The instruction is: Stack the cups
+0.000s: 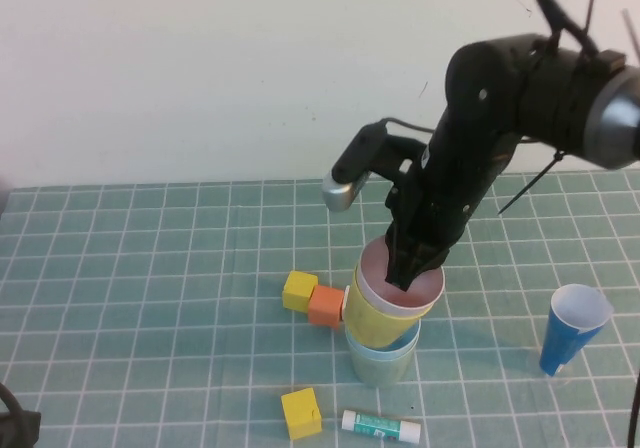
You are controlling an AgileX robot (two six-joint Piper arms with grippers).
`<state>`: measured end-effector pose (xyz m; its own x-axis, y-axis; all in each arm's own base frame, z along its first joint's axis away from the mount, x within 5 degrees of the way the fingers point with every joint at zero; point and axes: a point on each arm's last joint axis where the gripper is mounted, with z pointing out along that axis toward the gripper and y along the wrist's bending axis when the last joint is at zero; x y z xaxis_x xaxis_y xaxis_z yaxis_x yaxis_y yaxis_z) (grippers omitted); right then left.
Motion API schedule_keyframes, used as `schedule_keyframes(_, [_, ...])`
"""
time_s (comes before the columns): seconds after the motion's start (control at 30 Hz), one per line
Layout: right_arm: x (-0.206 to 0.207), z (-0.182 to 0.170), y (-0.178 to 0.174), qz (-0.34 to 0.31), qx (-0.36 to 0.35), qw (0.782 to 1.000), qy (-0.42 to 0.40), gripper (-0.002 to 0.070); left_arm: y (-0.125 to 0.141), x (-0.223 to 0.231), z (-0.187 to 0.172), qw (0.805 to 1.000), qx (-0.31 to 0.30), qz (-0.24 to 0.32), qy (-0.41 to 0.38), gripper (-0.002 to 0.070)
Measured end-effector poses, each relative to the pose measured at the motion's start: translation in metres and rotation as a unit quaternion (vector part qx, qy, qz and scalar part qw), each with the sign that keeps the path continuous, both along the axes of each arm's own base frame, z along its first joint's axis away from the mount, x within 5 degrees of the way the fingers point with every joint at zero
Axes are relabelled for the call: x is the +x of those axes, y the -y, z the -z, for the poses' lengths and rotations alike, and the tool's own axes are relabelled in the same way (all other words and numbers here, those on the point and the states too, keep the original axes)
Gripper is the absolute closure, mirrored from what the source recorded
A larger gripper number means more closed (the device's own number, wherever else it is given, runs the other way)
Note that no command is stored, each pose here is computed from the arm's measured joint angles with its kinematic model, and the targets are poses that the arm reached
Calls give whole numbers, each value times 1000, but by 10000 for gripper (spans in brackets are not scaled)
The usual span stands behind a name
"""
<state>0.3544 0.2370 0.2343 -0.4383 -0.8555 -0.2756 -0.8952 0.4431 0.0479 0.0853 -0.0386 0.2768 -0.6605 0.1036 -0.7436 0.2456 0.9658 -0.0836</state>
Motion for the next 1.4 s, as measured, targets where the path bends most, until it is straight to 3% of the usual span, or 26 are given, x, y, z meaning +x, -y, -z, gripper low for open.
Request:
schedule_keyframes(0.13, [5, 15, -1, 7, -12, 1000, -4, 601, -1, -1, 1, 1000, 4, -3, -7, 676])
schedule_keyframes(0.3, [8, 17, -2, 16, -12, 1000, 4, 433, -1, -1, 1, 1000, 5, -4, -9, 676])
schedule_keyframes(0.4, [8, 17, -1, 34, -15, 999, -3, 405, -1, -1, 1, 1000, 5, -4, -9, 676])
schedule_keyframes(0.57, [-9, -13, 7, 23, -7, 1000, -5, 485, -9, -11, -5, 1000, -22, -4, 22, 676])
schedule_keyframes(0.8, [-71, -93, 29, -6, 152, 983, 105, 653, -36, -40, -15, 993, -68, -15, 96, 676])
schedule_keyframes(1.0, [-137, -116, 58, -18, 241, 948, 206, 676, -50, -54, -7, 985, -87, -13, 152, 676])
schedule_keyframes(1.4, [-248, -115, 134, 12, 345, 859, 378, 678, -35, -45, 21, 979, -106, 26, 174, 676])
